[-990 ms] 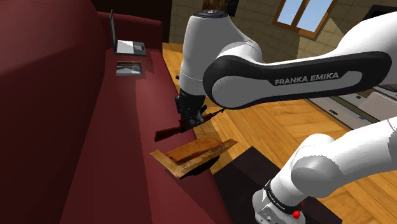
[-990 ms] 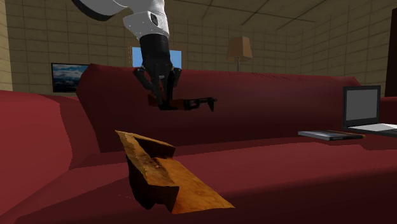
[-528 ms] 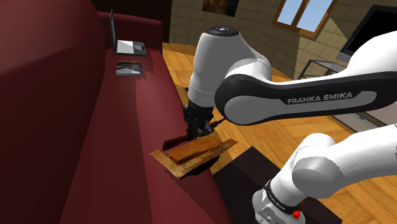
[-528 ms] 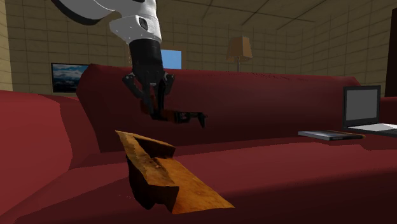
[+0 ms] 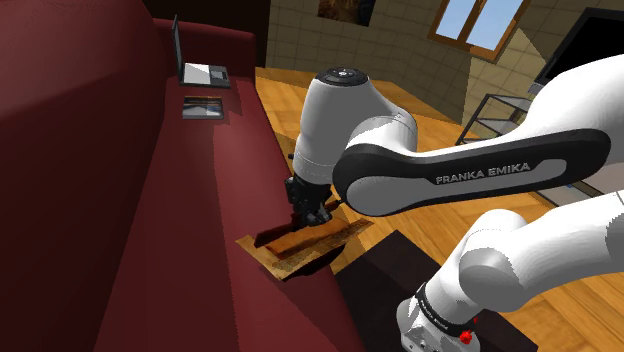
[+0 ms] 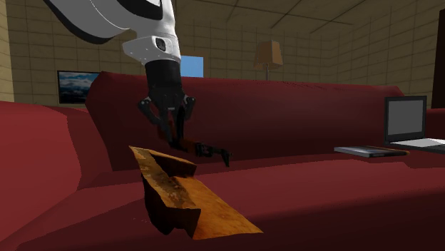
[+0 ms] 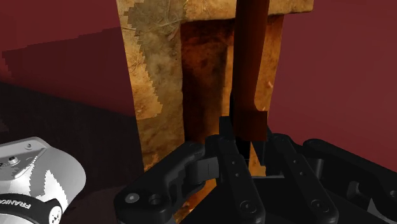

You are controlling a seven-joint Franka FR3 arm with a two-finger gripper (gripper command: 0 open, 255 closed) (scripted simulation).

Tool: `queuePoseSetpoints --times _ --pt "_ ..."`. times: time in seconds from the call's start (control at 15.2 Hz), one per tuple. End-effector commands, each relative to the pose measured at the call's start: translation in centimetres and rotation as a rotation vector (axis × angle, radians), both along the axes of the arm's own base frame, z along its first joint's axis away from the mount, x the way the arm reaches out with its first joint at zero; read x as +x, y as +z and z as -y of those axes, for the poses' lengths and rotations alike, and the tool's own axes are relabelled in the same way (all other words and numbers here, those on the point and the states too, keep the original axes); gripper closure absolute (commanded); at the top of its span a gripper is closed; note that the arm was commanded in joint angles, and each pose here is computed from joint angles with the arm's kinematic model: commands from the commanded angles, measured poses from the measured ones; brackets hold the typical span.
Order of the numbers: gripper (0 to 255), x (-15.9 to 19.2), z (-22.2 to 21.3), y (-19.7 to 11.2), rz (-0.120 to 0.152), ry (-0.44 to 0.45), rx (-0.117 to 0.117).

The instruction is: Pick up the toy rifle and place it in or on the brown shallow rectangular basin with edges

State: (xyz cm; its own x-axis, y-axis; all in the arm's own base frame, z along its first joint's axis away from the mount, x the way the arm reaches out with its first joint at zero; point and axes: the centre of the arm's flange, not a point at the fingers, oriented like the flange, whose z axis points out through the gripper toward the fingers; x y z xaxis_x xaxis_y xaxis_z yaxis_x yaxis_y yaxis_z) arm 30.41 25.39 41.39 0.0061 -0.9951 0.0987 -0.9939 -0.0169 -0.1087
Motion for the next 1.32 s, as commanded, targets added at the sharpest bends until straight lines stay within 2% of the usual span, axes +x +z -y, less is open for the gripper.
queuePoseSetpoints --times 0.0,0.26,0.33,0.66,0.92,1.25 --pt "255 0.0 0.0 -0.1 0.000 0.000 0.000" --pt "255 0.0 0.0 -0.1 0.000 0.000 0.000" --pt "0 0.0 0.0 -0.1 0.000 0.000 0.000" --pt "0 0.0 0.0 -0.1 0.000 0.000 0.000" --pt "0 -0.6 -0.5 4.9 0.000 0.000 0.000" --pt "0 -0.6 -0.5 4.9 0.000 0.000 0.000"
